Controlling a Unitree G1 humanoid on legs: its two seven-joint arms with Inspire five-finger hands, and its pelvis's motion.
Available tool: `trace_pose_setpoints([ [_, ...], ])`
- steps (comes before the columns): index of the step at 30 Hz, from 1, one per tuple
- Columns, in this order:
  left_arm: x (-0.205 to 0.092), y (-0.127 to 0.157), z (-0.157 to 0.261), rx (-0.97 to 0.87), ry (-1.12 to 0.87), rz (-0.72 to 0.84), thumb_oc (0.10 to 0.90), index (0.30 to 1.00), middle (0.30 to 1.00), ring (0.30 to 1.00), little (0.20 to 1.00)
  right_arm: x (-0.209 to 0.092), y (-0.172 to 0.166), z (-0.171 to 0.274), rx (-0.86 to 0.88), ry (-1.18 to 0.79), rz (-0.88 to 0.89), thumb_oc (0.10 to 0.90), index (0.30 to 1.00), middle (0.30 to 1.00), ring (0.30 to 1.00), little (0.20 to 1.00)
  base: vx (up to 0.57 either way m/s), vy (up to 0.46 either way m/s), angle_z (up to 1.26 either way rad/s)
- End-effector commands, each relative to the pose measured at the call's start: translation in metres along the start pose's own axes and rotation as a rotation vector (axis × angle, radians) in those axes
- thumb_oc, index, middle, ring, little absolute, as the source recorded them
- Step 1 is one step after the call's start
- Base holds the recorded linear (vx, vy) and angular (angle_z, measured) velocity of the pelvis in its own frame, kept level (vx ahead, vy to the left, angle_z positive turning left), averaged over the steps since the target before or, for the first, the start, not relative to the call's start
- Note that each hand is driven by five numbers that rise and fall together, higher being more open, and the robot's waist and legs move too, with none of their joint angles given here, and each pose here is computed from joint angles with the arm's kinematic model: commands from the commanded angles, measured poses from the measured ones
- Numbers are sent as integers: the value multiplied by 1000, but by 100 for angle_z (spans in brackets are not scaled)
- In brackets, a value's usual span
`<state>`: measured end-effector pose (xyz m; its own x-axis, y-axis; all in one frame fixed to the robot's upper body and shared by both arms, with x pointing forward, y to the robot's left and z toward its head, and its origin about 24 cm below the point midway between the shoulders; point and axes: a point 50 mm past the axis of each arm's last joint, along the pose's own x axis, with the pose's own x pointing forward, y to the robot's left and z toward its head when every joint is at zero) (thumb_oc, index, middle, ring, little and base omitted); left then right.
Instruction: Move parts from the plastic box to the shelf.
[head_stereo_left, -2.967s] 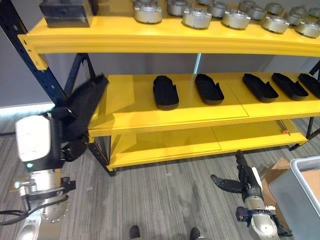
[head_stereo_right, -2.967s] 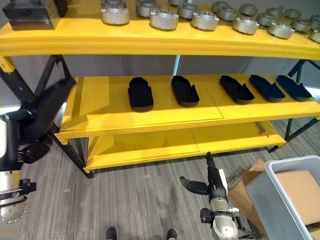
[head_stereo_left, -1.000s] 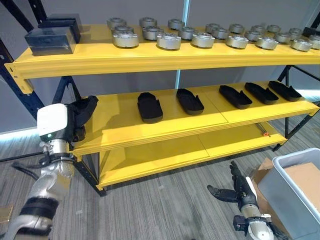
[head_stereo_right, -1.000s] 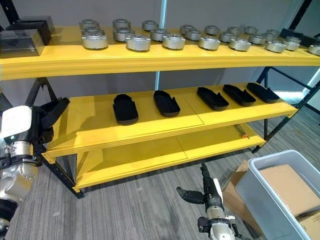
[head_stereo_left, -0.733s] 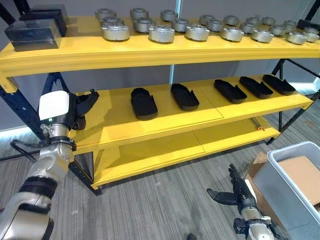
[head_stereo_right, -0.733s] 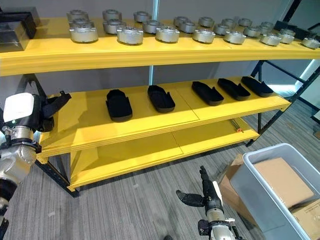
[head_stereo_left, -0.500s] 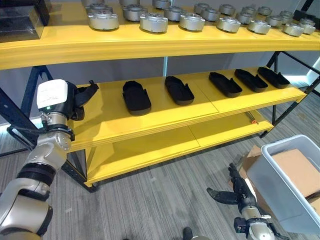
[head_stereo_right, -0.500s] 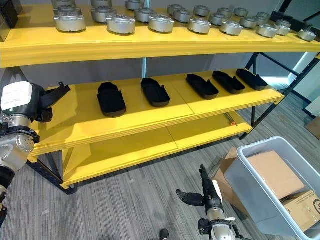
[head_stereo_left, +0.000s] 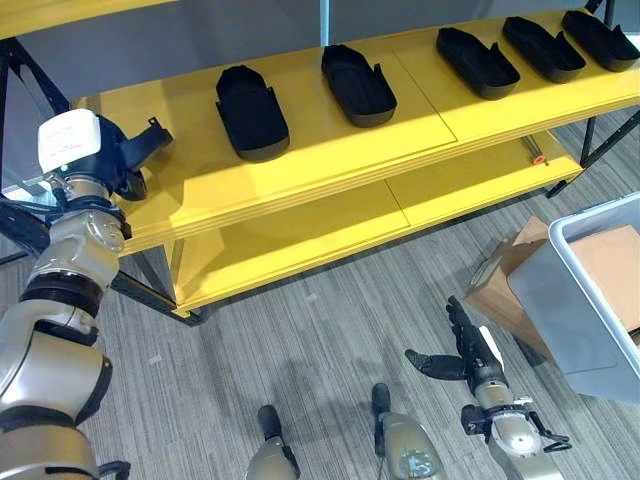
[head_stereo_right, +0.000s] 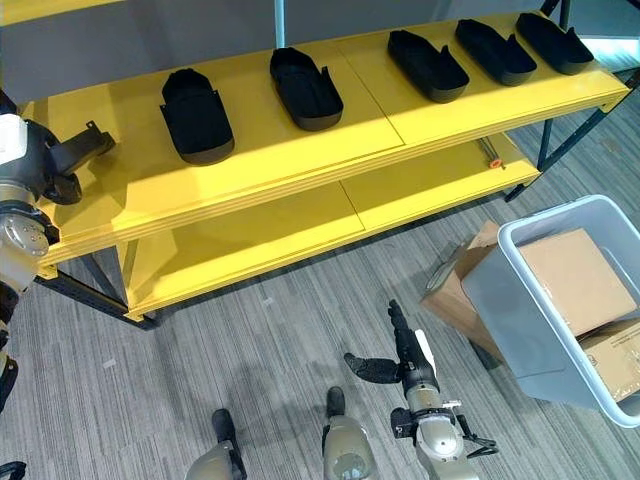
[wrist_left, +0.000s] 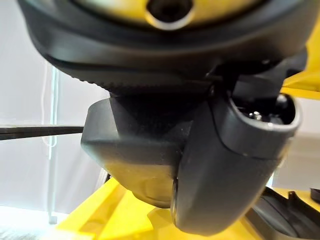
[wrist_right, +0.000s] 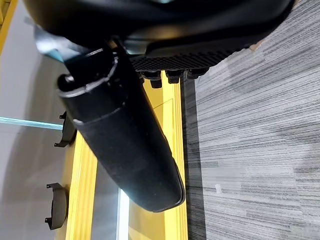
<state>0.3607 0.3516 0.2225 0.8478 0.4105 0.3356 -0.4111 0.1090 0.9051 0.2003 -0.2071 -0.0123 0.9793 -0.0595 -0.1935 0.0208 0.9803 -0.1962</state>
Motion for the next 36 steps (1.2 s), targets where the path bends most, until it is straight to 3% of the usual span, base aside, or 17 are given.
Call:
trace_pose_setpoints([
  [1, 20, 75, 9, -111, 4, 274, 400, 300, 300, 300, 300, 4, -5, 37, 30, -213, -11, 900, 1000, 1000, 1000, 1000, -30, -20, 2],
  [16, 25, 81, 17, -98, 0, 277, 400, 300, 300, 300, 300, 7, -7, 42, 14, -242, -1, 900, 1000, 1000, 1000, 1000, -27, -6, 4],
  [36, 28, 97, 76, -22, -194, 344, 400, 300, 300, 300, 300, 15, -9, 62, -7, -316, 25, 900, 1000, 1000, 1000, 1000, -6, 18, 8],
])
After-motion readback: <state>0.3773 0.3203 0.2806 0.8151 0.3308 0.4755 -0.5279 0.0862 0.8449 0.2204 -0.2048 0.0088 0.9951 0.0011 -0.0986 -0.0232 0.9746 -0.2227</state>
